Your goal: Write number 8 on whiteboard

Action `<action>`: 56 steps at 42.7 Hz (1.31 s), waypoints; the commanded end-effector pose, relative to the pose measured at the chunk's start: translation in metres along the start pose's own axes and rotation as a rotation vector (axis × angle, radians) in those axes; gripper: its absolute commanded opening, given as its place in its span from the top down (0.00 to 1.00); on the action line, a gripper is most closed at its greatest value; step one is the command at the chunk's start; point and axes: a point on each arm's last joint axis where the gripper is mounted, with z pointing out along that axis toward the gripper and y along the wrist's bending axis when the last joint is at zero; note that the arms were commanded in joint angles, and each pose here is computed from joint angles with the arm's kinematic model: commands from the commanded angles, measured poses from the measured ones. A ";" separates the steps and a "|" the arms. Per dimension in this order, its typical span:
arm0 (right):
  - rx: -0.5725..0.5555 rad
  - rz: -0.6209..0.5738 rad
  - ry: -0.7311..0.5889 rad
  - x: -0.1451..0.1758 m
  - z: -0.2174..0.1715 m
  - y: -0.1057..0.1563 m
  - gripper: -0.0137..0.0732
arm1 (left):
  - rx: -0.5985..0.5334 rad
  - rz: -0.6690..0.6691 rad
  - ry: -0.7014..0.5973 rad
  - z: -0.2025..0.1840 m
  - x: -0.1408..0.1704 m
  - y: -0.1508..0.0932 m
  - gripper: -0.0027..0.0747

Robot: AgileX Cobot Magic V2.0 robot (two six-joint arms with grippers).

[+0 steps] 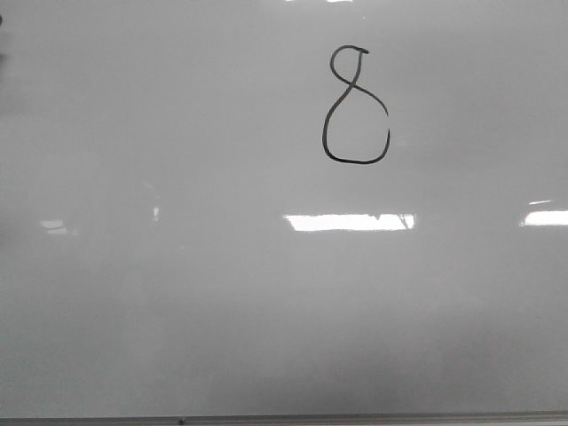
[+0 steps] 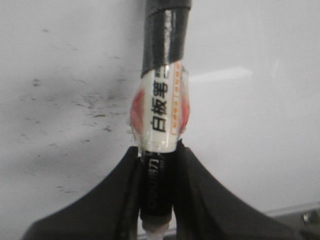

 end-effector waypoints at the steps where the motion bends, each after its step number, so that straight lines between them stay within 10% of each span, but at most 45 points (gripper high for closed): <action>1: 0.038 0.003 -0.085 -0.008 -0.010 -0.003 0.14 | -0.018 -0.085 -0.229 -0.003 -0.008 0.007 0.87; 18: 0.047 0.003 -0.104 -0.010 -0.010 -0.004 0.14 | -0.016 -0.110 -0.342 0.054 0.009 0.005 0.85; 28: 0.047 0.003 -0.104 -0.010 -0.010 -0.004 0.14 | -0.014 -0.110 -0.300 0.071 0.012 0.004 0.50; 35: 0.049 0.001 -0.099 -0.009 -0.010 -0.004 0.14 | -0.013 -0.110 -0.289 0.071 0.013 0.004 0.45; 56: 0.228 0.350 -0.093 0.011 -0.030 -0.012 0.14 | 0.002 -0.031 -0.279 -0.037 0.004 -0.005 0.45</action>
